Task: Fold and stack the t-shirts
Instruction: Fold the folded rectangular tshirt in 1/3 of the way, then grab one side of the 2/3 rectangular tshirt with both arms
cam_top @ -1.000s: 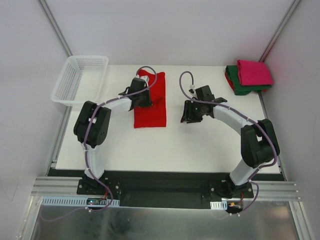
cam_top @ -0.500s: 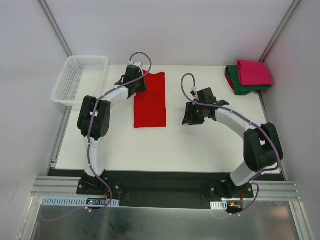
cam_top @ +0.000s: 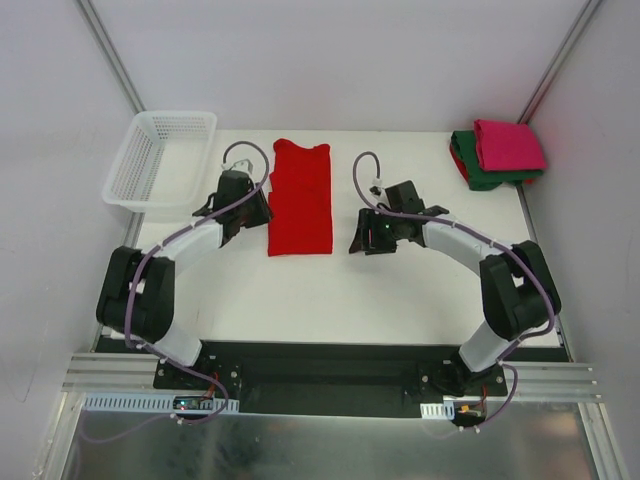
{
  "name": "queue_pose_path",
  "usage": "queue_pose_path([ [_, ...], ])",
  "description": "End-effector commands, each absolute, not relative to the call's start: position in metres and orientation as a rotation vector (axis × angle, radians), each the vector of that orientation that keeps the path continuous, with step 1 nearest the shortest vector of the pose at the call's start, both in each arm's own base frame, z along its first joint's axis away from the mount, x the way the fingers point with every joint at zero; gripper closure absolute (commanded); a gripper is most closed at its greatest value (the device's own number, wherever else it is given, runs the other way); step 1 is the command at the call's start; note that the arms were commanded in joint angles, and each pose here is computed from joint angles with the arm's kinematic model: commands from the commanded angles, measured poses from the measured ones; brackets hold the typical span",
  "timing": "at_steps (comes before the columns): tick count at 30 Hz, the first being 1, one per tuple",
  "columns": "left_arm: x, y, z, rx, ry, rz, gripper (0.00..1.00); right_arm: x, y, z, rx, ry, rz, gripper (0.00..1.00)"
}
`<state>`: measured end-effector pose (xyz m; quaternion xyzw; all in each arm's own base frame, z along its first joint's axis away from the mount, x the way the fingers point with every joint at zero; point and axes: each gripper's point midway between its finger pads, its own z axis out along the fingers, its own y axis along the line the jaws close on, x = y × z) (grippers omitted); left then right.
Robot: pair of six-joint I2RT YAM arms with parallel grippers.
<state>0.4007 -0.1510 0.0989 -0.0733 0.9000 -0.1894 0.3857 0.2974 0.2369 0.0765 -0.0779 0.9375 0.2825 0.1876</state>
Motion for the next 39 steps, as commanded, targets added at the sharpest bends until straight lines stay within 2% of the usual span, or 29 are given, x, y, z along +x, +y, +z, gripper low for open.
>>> queue_pose_path([
  [1,0.359,-0.152,0.092,-0.268,2.285,-0.559,0.64,0.3,0.264,0.068,-0.232,2.62,0.971,0.39],
  [7,0.333,-0.141,0.072,-0.302,2.274,-0.538,0.5,0.312,0.282,0.054,-0.219,2.63,1.063,0.38],
  [13,0.339,-0.151,0.055,-0.287,2.291,-0.585,0.49,0.329,0.293,0.053,-0.225,2.619,1.088,0.37],
  [20,0.349,-0.163,0.037,-0.282,2.32,-0.632,0.53,0.341,0.299,0.045,-0.221,2.635,1.088,0.37],
  [24,0.347,-0.164,0.031,-0.284,2.336,-0.639,0.61,0.342,0.3,0.041,-0.225,2.645,1.082,0.37],
  [35,0.342,-0.162,0.022,-0.292,2.354,-0.632,0.65,0.337,0.316,0.03,-0.269,2.684,1.109,0.37],
  [38,0.342,-0.163,0.021,-0.288,2.357,-0.637,0.67,0.333,0.322,0.027,-0.286,2.695,1.125,0.41],
  [39,0.342,-0.163,0.022,-0.287,2.356,-0.638,0.68,0.33,0.324,0.026,-0.296,2.7,1.129,0.47],
])
